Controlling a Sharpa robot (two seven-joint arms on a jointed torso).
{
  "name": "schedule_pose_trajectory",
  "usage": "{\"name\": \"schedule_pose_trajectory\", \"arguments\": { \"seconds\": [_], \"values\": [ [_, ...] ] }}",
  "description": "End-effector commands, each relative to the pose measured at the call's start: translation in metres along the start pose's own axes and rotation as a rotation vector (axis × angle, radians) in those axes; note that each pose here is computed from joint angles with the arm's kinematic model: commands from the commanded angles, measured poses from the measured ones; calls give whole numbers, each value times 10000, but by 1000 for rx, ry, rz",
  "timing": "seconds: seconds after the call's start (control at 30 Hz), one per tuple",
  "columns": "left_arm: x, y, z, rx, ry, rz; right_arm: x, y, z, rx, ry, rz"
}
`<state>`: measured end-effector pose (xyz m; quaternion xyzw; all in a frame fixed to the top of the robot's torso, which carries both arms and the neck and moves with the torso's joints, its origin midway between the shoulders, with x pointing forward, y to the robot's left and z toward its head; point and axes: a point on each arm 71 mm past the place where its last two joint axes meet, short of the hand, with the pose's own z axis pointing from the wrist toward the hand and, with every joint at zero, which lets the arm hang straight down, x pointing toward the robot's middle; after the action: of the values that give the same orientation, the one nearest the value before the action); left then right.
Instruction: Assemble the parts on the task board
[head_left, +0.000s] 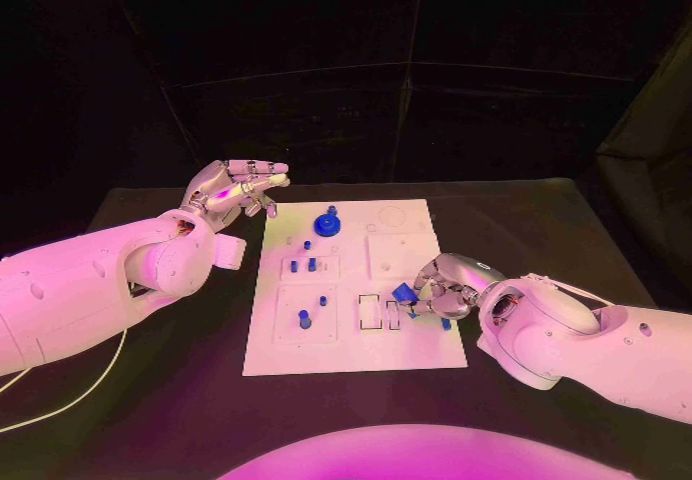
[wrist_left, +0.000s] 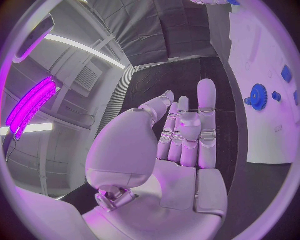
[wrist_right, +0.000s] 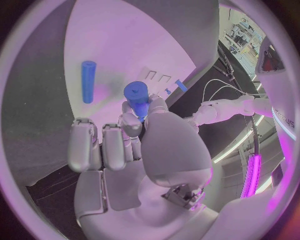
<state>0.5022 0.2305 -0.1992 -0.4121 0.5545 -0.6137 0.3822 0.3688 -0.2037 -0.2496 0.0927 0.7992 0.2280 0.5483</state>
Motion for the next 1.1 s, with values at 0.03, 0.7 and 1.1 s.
{"name": "schedule_pose_trajectory", "arguments": {
  "seconds": [0.03,0.7,1.1],
  "values": [
    [24,-7,3,2,19,-12,-12,96,-17,-35,-33,90],
    [51,15,-7,-7,33,-16,265,358,142,11,139,-2],
    [62,16,-4,-7,35,-17,273,394,204,32,98,-18]
  ]
}}
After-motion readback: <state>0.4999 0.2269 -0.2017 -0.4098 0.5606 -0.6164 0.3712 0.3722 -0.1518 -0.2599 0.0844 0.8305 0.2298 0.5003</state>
